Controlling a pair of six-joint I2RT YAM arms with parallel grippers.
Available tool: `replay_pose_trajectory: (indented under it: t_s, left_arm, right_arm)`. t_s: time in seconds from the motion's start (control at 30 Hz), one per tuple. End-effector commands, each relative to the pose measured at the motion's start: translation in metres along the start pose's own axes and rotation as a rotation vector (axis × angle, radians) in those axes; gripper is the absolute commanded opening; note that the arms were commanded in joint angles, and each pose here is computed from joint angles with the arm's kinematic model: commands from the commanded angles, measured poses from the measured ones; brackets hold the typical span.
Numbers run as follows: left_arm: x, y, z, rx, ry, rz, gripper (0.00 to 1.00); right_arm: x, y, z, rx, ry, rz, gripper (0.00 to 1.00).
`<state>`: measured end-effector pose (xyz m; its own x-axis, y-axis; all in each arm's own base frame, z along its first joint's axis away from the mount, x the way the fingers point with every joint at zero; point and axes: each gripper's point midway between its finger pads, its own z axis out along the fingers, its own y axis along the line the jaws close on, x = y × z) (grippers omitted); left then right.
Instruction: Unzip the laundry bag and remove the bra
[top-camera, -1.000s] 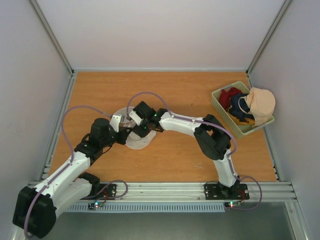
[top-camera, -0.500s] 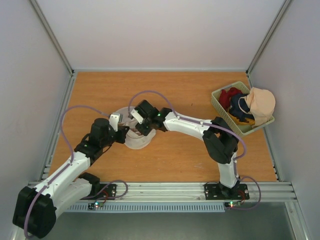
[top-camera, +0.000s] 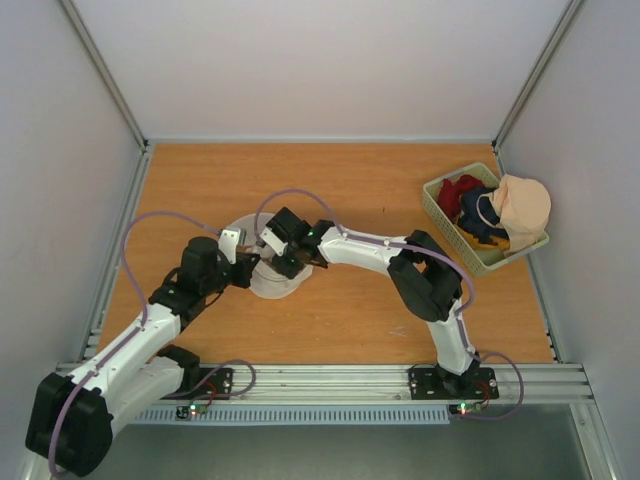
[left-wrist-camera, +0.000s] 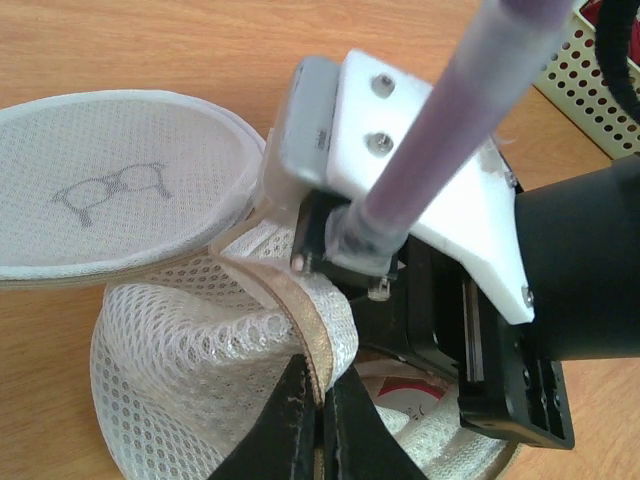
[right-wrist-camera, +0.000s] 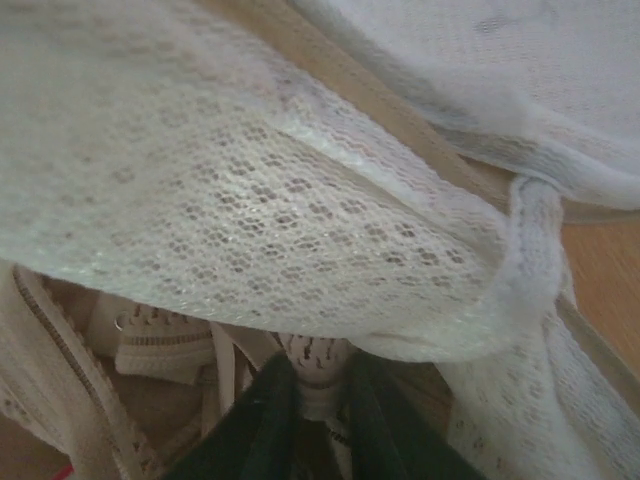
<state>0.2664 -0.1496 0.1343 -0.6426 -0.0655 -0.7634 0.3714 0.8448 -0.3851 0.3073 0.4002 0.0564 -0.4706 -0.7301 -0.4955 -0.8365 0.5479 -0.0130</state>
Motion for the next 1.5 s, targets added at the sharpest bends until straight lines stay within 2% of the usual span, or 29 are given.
replay_pose_trajectory:
  t_s: [0.0, 0.07, 0.1, 0.33, 0.73, 0.93, 1.03, 1.23, 1.37, 1.47]
  left_arm:
    - [-0.01, -0.004, -0.002, 0.02, -0.051, 0.031, 0.01]
    - [-0.01, -0.003, -0.001, 0.018, -0.051, 0.031, 0.01]
    - [-0.01, -0.003, -0.001, 0.016, -0.052, 0.031, 0.01]
    - [-0.007, 0.0, 0.0, 0.005, -0.044, 0.035, 0.01]
    - [-0.008, 0.001, -0.001, -0.003, -0.049, 0.039, 0.01]
    - [-0.008, -0.002, -0.001, 0.013, -0.047, 0.039, 0.01]
    - [-0.009, -0.003, -0.002, 0.021, -0.05, 0.039, 0.01]
    - [-0.01, -0.01, -0.002, 0.058, -0.05, 0.041, 0.01]
    - [-0.016, -0.027, -0.008, 0.143, -0.073, 0.073, 0.01]
    - [-0.018, -0.032, -0.01, 0.167, -0.077, 0.094, 0.01]
  right_arm:
    - [-0.013, 0.004, -0.006, -0.019, -0.033, -0.005, 0.12]
    - [-0.015, 0.003, -0.011, -0.014, -0.04, -0.004, 0.02]
    - [-0.018, 0.002, -0.015, -0.012, -0.051, -0.002, 0.01]
    - [-0.056, 0.017, -0.074, -0.117, -0.228, -0.025, 0.01]
    - [-0.076, 0.01, -0.15, -0.249, -0.407, 0.01, 0.01]
    - [-0.105, 0.001, -0.226, -0.446, -0.659, 0.068, 0.01]
    - [-0.108, 0.002, -0.256, -0.513, -0.765, 0.037, 0.01]
    - [-0.12, 0.006, -0.298, -0.523, -0.908, -0.047, 0.01]
    - [-0.137, -0.031, -0.292, -0.353, -0.942, 0.084, 0.01]
    - [-0.146, -0.049, -0.276, -0.29, -0.94, 0.168, 0.01]
